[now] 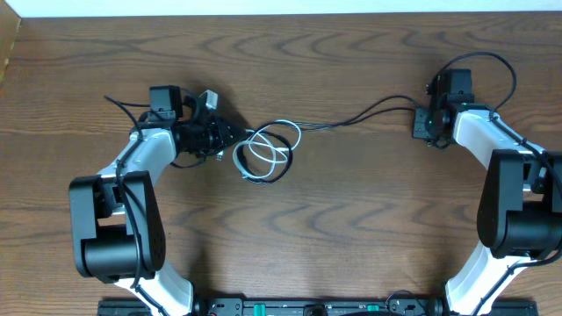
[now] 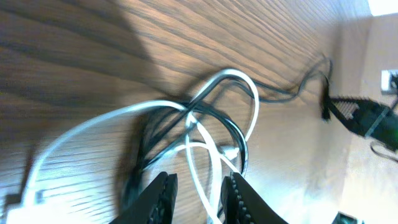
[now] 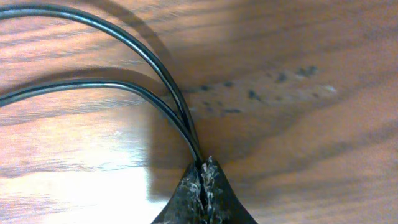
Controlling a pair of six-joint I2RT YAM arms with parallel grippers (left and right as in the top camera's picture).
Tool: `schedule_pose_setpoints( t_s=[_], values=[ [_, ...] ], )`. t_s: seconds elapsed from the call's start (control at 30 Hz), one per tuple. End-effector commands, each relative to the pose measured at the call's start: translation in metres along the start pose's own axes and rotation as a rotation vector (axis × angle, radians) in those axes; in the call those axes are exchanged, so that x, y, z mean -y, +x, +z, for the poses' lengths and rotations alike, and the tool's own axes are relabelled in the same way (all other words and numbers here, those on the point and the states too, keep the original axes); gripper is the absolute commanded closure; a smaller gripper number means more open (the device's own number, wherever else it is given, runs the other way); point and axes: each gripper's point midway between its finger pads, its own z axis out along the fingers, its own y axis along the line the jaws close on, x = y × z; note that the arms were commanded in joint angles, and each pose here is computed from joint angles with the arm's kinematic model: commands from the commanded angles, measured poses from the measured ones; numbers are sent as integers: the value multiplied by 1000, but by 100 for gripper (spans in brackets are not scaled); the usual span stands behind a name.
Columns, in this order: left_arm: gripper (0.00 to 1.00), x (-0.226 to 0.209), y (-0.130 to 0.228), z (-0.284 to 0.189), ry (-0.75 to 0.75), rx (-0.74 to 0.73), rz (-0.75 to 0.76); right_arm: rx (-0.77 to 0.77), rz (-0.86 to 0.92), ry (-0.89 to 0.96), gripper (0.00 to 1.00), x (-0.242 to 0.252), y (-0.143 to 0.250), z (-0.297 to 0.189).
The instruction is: Untangle cables
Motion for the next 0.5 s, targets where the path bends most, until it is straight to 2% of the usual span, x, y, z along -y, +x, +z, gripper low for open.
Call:
schedule_pose_setpoints(
  t_s=[0.0,0.07,0.27,0.47],
  values=[
    [70,8,10,8,46,-38,38,-241,-44,-101,99,-22,82,39],
    [67,10,11,10,47,-44,44,-237,-53,-105,99,-26,82,39],
    [51,12,10,13,41,-40,60,-218,-112,-150,99,-54,81,39],
    [50,-10,4,12,-84,-4,8,-169,-203,-184,99,-91,77,38]
  ],
)
